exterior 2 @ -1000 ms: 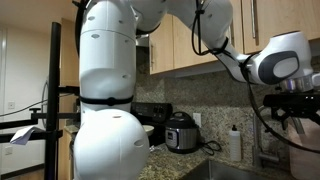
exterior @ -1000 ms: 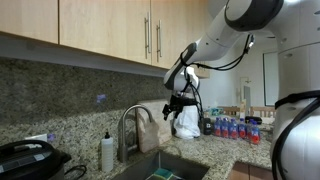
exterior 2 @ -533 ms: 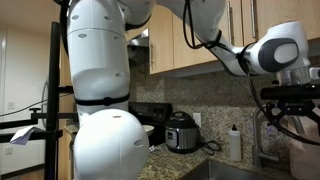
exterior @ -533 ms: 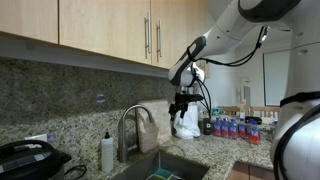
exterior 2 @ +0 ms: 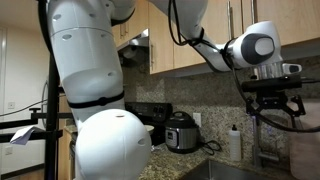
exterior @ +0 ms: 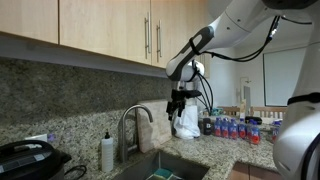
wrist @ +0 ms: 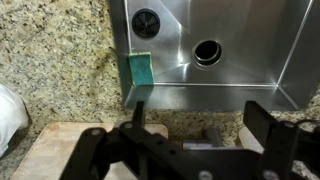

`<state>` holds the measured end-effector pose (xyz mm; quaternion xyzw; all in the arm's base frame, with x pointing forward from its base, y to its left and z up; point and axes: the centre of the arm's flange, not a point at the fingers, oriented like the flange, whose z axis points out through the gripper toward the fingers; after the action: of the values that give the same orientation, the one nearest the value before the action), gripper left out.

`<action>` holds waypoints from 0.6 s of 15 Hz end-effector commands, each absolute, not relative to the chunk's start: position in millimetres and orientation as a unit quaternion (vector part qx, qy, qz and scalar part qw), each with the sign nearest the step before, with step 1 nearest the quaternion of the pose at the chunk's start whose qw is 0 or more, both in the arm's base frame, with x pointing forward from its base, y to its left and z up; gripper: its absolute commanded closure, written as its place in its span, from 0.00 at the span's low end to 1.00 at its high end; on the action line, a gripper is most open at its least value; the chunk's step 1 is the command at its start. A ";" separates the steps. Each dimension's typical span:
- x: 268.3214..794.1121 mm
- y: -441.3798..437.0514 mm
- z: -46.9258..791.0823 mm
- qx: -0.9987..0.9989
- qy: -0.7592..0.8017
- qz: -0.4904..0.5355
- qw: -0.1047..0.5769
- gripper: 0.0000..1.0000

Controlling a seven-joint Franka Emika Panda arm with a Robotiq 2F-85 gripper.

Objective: Turn the tap nozzle to the right

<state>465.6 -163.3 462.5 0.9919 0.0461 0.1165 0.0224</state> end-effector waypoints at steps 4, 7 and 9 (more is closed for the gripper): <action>434.0 -116.5 486.2 0.993 0.032 0.114 0.005 0.00; 423.2 -101.1 494.5 0.994 0.014 0.107 0.002 0.00; 414.9 -90.2 500.0 0.995 -0.003 0.103 0.002 0.00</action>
<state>437.4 -110.2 492.2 0.9939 0.0221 0.1084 0.0007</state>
